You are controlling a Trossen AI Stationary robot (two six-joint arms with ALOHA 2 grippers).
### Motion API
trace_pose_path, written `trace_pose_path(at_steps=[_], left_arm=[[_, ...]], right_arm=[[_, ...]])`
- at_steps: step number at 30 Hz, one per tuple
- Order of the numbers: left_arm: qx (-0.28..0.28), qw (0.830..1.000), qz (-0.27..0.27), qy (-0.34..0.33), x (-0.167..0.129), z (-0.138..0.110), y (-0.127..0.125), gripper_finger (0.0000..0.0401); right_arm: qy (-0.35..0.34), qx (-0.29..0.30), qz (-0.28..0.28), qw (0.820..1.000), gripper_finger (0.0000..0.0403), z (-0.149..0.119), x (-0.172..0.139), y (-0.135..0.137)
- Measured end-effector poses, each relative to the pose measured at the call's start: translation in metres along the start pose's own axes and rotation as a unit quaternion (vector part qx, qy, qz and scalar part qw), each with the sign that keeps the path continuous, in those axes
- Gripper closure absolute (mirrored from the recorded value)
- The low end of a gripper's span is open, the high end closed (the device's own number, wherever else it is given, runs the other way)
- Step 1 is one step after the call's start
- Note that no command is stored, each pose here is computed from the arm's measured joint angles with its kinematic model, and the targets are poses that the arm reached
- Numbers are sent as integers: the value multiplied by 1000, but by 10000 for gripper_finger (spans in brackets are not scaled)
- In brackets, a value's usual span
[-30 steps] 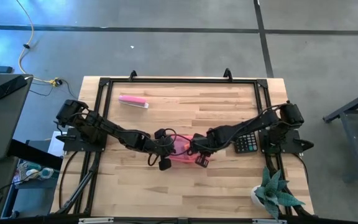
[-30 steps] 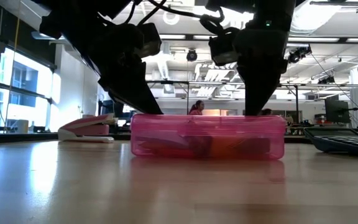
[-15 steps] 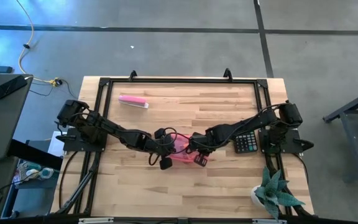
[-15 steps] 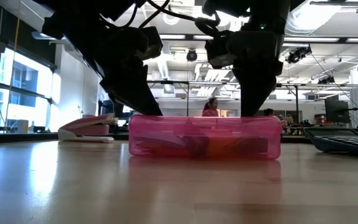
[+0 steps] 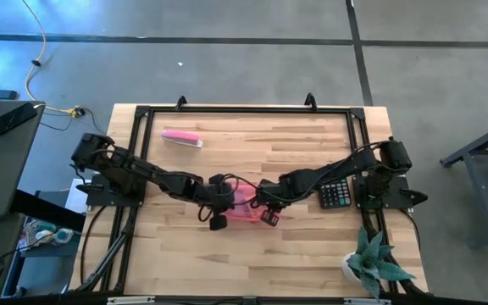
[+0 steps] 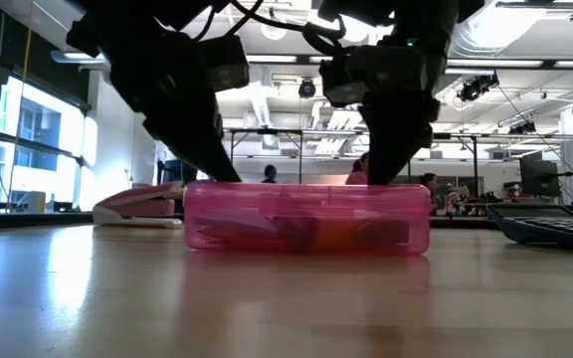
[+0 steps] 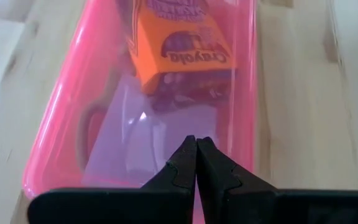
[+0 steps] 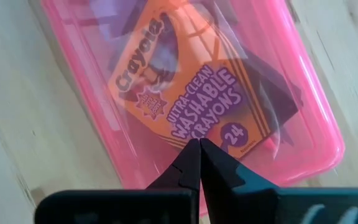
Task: Pack school essentials
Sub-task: Close the supply box
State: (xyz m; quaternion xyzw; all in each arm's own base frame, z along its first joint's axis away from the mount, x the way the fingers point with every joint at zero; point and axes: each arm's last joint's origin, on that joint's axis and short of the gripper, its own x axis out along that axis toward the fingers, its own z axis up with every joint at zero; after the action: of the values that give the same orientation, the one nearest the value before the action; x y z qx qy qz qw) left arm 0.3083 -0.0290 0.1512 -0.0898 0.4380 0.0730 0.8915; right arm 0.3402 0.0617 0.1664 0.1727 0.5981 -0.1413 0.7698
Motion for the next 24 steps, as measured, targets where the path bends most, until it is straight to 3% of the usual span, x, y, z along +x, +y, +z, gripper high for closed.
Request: trace_pose_path(at_steps=[9, 13, 24], left_arm=[[-15, 998, -17, 59, -23, 3, 16, 401], [6, 996, -4, 90, -30, 10, 16, 401], [24, 997, -1, 71, -30, 19, 14, 401]], right_arm=[[-13, -2, 13, 1000, 403, 3, 1, 2], [-14, -3, 14, 1000, 403, 3, 1, 2], [-19, -3, 17, 1000, 403, 4, 1, 3]])
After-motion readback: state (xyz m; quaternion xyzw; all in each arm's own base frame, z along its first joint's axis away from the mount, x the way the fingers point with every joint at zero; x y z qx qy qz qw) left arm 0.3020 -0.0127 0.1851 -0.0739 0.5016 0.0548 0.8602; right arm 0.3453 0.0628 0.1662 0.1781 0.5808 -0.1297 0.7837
